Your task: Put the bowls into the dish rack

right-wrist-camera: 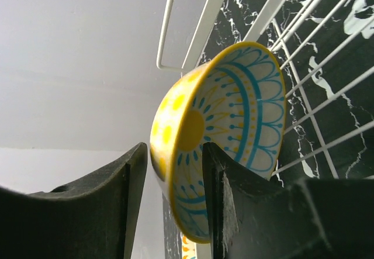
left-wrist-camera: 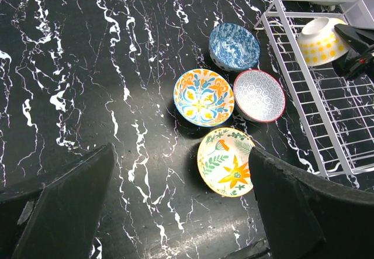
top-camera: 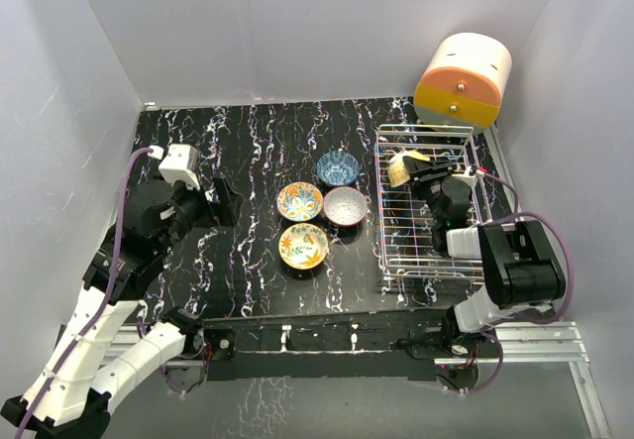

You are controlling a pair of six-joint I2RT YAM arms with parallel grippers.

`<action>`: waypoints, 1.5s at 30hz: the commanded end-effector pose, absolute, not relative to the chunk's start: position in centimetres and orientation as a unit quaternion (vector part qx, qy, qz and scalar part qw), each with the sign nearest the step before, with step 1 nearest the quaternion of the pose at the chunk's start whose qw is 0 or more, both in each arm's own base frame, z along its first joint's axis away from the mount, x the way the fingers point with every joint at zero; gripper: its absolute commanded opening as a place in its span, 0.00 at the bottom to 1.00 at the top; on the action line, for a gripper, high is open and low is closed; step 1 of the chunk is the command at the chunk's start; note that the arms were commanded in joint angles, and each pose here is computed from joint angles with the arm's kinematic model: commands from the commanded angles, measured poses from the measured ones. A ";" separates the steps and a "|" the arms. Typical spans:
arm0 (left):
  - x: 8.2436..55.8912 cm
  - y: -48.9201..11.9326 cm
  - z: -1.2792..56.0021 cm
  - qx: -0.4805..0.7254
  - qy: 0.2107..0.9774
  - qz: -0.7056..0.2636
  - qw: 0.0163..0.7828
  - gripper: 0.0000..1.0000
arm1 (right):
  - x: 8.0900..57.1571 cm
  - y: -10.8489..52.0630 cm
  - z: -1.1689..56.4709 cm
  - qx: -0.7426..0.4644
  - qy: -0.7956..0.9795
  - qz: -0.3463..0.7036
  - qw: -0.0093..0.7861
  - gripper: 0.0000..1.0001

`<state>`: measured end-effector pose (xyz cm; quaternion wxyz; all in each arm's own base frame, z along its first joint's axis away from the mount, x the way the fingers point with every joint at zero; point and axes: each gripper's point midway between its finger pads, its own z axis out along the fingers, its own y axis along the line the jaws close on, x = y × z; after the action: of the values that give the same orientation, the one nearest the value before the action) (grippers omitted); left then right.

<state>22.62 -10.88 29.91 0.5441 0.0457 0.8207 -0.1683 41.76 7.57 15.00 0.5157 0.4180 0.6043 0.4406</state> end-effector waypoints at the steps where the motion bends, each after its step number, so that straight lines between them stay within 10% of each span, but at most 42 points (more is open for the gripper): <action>1: 22.4 -11.1 31.2 0.044 0.808 -0.183 0.558 0.97 | 41.3 6.2 15.2 0.443 0.615 0.397 0.518 0.47; 45: 21.0 -10.8 31.9 0.043 0.786 -0.206 0.581 0.97 | 38.0 3.8 9.6 0.419 0.818 0.175 0.352 0.95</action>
<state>21.27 -10.78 31.86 0.5744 0.0390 0.7925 -0.2014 38.89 4.56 9.89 0.3552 0.4298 0.8061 0.1982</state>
